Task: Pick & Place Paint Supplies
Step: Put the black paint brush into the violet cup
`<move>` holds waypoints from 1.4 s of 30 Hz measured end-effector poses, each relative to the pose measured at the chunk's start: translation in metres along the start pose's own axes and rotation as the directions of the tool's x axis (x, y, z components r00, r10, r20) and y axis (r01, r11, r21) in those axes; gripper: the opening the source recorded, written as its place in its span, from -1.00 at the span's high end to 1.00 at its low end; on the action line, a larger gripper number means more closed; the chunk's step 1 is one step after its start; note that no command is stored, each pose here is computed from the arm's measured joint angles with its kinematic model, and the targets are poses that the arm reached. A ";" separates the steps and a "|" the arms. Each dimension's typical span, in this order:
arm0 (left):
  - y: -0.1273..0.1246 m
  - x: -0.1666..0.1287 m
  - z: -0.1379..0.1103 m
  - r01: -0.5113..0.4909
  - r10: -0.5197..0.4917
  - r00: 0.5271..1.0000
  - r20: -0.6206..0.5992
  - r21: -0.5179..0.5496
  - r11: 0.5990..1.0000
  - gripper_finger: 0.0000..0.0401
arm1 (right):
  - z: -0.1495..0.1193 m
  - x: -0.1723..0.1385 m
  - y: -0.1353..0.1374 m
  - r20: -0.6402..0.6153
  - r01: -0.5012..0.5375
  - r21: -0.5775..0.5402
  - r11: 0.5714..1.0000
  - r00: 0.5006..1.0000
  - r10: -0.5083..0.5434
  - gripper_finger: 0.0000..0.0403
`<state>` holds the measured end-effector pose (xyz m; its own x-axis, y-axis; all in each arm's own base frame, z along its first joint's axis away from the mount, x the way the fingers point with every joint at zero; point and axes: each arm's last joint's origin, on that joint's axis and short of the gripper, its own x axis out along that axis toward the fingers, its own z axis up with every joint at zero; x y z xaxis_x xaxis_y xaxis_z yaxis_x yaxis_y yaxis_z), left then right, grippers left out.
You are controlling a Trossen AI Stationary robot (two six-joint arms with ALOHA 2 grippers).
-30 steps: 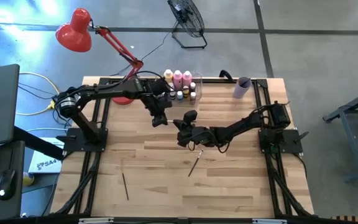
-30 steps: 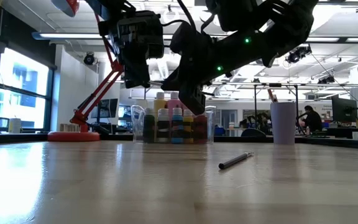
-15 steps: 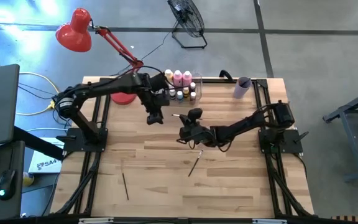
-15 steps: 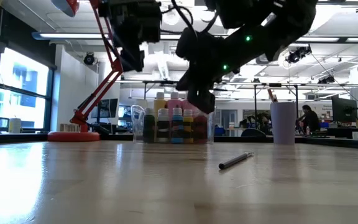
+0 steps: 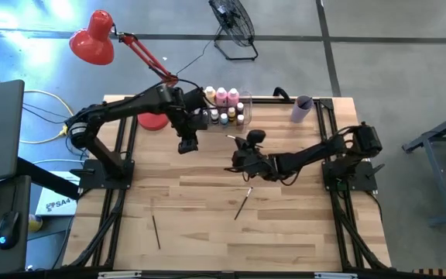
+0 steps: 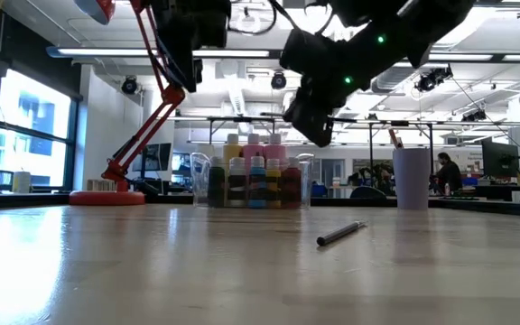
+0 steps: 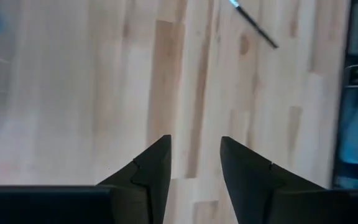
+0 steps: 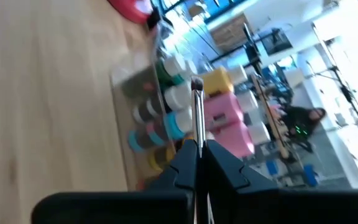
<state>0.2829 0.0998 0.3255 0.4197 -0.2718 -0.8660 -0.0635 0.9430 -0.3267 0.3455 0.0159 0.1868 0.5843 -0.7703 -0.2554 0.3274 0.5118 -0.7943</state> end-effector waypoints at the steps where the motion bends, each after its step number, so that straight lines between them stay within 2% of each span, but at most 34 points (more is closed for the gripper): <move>1: -0.005 -0.003 -0.001 -0.030 0.030 1.000 0.005 0.018 0.999 0.33 | -0.002 -0.001 0.000 -0.010 0.012 -0.003 1.000 1.000 -0.012 0.96; 4: -0.022 -0.019 -0.007 -0.145 0.142 0.989 0.043 0.076 0.986 0.33 | -0.005 -0.005 0.000 -0.027 0.045 -0.005 0.999 0.999 -0.045 0.96; 7: -0.040 -0.038 -0.018 -0.232 0.213 0.965 0.151 0.117 0.966 0.33 | -0.008 -0.010 -0.005 -0.036 0.068 0.000 0.998 0.997 -0.068 0.96; 10: -0.056 -0.055 -0.038 -0.287 0.240 0.929 0.281 0.140 0.948 0.33 | -0.010 -0.018 -0.018 -0.025 0.083 0.068 0.994 0.996 -0.081 0.96; 14: -0.066 -0.062 -0.072 -0.343 0.264 0.854 0.449 0.102 0.934 0.33 | -0.016 -0.032 -0.041 0.011 0.100 0.222 0.970 0.994 -0.105 0.96; 18: -0.065 -0.053 -0.106 -0.344 0.240 0.769 0.593 0.067 0.936 0.33 | -0.024 -0.049 -0.066 0.093 0.114 0.393 0.912 0.982 -0.163 0.96; 20: -0.061 -0.043 -0.122 -0.331 0.229 0.742 0.630 0.047 0.943 0.33 | -0.032 -0.057 -0.075 0.155 0.099 0.462 0.881 0.970 -0.190 0.96; 23: -0.056 -0.030 -0.141 -0.307 0.216 0.701 0.679 0.015 0.952 0.33 | -0.048 -0.065 -0.088 0.238 0.088 0.577 0.812 0.933 -0.269 0.96; 26: -0.052 -0.019 -0.154 -0.300 0.204 0.669 0.715 0.008 0.954 0.33 | -0.069 -0.073 -0.099 0.291 0.084 0.690 0.719 0.877 -0.383 0.96; 29: -0.049 -0.012 -0.160 -0.280 0.189 0.656 0.731 0.004 0.960 0.33 | -0.092 -0.079 -0.107 0.275 0.118 0.777 0.618 0.820 -0.502 0.96; 31: -0.048 -0.008 -0.163 -0.279 0.192 0.662 0.725 0.001 0.960 0.33 | -0.102 -0.075 -0.108 0.239 0.151 0.784 0.602 0.821 -0.518 0.96; 35: -0.047 -0.005 -0.162 -0.280 0.193 0.667 0.720 0.001 0.960 0.33 | -0.110 -0.065 -0.116 0.171 0.186 0.831 0.525 0.812 -0.558 0.96; 38: -0.046 -0.003 -0.161 -0.283 0.195 0.674 0.713 0.005 0.959 0.33 | -0.112 -0.060 -0.119 0.178 0.177 0.840 0.513 0.804 -0.568 0.96; 42: -0.046 -0.003 -0.159 -0.284 0.200 0.671 0.714 -0.002 0.959 0.32 | -0.108 -0.061 -0.117 0.272 0.087 0.835 0.544 0.793 -0.545 0.96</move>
<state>0.1402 0.0267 0.2828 0.9154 0.1441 -0.3758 -0.1822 0.9809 -0.0678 0.1908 -0.0382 0.2361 0.4869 -0.7862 0.3804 0.8488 0.5286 0.0061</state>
